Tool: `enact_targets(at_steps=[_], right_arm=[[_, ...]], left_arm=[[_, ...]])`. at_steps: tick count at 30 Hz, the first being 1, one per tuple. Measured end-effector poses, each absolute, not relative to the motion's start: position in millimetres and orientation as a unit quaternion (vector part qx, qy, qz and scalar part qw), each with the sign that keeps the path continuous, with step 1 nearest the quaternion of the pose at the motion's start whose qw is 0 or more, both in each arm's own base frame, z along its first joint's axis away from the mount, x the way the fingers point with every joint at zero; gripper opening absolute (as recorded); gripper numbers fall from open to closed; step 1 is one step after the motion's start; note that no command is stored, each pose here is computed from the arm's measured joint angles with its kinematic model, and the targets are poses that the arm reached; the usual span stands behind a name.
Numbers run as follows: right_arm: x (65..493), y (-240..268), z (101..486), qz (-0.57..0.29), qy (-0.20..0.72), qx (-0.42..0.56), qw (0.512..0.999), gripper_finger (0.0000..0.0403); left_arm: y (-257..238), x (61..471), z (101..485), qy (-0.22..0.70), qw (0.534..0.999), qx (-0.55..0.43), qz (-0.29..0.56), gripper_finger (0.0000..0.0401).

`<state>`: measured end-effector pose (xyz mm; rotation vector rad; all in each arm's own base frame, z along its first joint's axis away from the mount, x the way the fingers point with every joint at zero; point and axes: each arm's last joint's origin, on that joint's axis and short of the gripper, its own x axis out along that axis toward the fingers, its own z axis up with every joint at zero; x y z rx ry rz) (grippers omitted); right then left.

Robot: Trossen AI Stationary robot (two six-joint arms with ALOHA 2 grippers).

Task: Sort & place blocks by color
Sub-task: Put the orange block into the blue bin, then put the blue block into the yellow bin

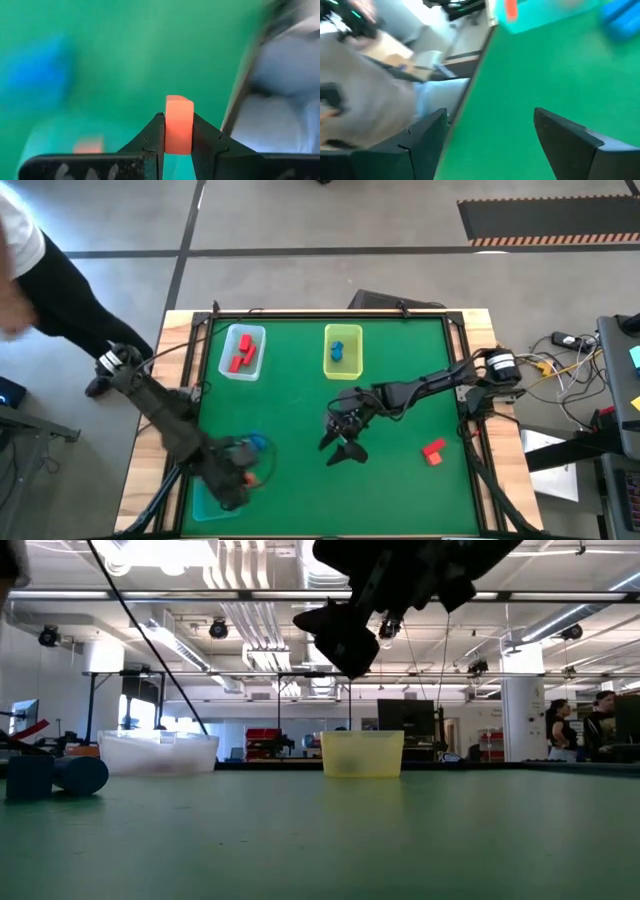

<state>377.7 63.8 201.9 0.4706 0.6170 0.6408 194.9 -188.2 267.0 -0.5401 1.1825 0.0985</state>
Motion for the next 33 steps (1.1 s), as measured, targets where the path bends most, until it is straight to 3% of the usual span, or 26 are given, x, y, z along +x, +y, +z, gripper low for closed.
enact_targets(at_steps=[3,9,16,23,29,33], right_arm=[[373,62,212,0.268,0.285,0.181,0.902,0.0273],[367,68,225,0.247,0.259,0.128,0.925,0.0258],[364,74,228,0.258,0.259,0.115,0.924,0.0250],[360,84,225,0.267,0.278,0.112,0.916,0.0248],[359,91,225,0.276,0.279,0.109,0.913,0.0247],[358,91,225,0.276,0.280,0.112,0.913,0.0245]], left_arm=[[-191,166,274,0.626,0.721,-0.269,0.127,0.0044],[-198,145,257,0.660,0.651,-0.310,0.209,0.0044],[-197,142,243,0.666,0.632,-0.318,0.236,0.0138],[-193,149,246,0.650,0.641,-0.330,0.242,0.0163],[-168,184,247,0.526,0.764,-0.277,0.250,0.0165],[-144,210,238,0.512,0.783,-0.241,0.260,0.0155]])
